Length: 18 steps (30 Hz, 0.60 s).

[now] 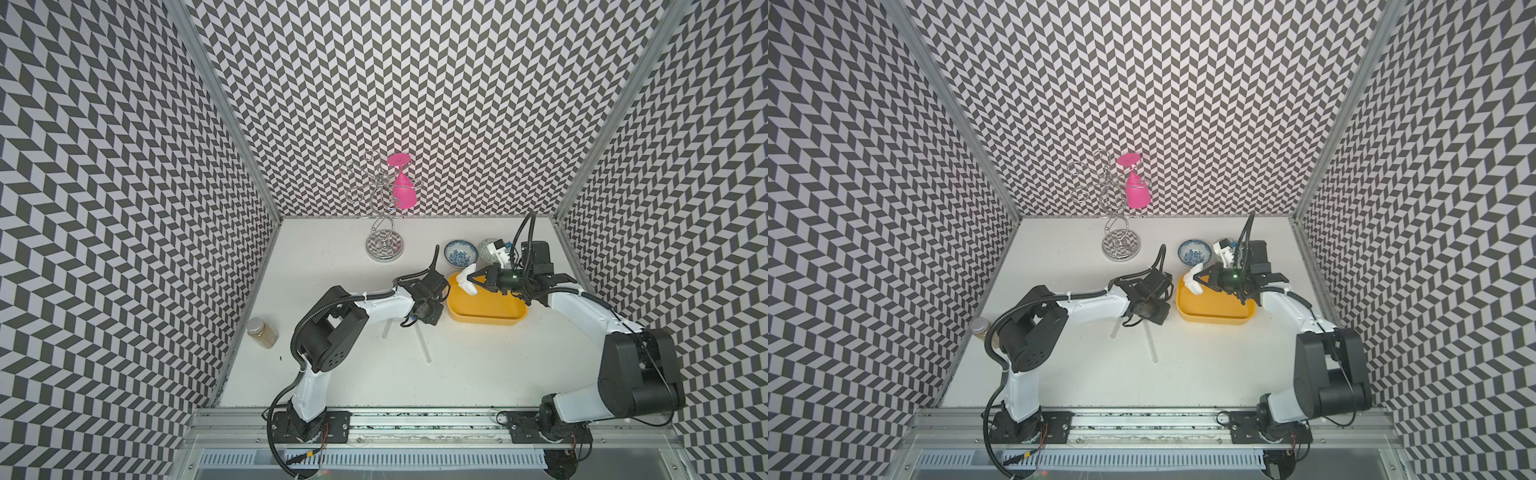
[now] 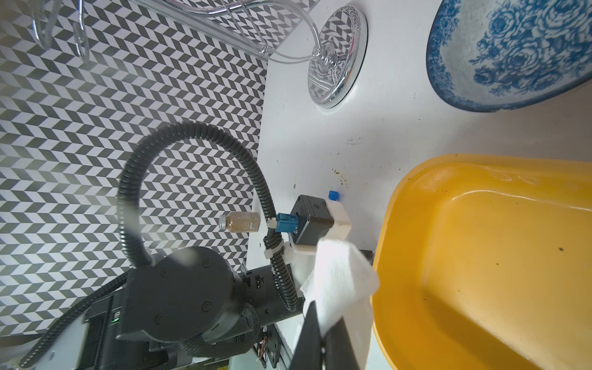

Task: Wipe the exteriors of test tubes
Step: Pick up the test tube at the center of the board.

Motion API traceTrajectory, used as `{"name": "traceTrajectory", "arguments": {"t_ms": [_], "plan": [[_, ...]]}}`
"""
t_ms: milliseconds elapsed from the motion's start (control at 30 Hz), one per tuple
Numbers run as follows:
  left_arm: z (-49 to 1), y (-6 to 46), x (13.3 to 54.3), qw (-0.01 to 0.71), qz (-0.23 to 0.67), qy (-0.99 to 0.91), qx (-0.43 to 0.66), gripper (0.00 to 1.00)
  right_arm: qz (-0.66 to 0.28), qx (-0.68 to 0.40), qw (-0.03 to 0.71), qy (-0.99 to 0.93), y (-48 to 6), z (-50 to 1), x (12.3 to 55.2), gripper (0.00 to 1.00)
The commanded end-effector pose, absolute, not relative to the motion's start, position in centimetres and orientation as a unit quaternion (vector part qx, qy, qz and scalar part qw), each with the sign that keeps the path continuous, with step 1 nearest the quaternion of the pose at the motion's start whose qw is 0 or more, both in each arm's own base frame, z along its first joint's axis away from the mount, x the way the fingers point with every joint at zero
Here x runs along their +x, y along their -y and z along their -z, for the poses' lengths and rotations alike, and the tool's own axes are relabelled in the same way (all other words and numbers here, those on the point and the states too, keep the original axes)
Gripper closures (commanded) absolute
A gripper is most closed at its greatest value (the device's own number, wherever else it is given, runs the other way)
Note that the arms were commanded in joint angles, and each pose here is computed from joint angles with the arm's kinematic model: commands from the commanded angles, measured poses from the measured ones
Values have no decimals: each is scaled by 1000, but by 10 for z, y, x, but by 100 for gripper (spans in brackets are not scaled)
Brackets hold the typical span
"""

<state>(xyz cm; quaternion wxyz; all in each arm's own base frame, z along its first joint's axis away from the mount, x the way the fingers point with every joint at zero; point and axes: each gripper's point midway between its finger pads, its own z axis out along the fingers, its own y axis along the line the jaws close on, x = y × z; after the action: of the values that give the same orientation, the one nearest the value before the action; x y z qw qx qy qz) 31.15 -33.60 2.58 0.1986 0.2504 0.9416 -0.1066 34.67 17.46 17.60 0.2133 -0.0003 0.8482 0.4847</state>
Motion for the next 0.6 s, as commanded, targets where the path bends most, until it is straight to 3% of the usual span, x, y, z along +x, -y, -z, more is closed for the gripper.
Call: {"name": "traceTrajectory", "arguments": {"t_ms": [0,333,567], "plan": [[-30,316,300,172,90,-952,237,89,-486,-12,243,-839,-174,-189,351,100],[-122,323,311,243,137,-927,250,89,-497,-16,254,-829,-176,-201,363,100],[-143,345,309,258,148,-913,281,88,-494,-6,294,-819,-158,-227,375,100]]}}
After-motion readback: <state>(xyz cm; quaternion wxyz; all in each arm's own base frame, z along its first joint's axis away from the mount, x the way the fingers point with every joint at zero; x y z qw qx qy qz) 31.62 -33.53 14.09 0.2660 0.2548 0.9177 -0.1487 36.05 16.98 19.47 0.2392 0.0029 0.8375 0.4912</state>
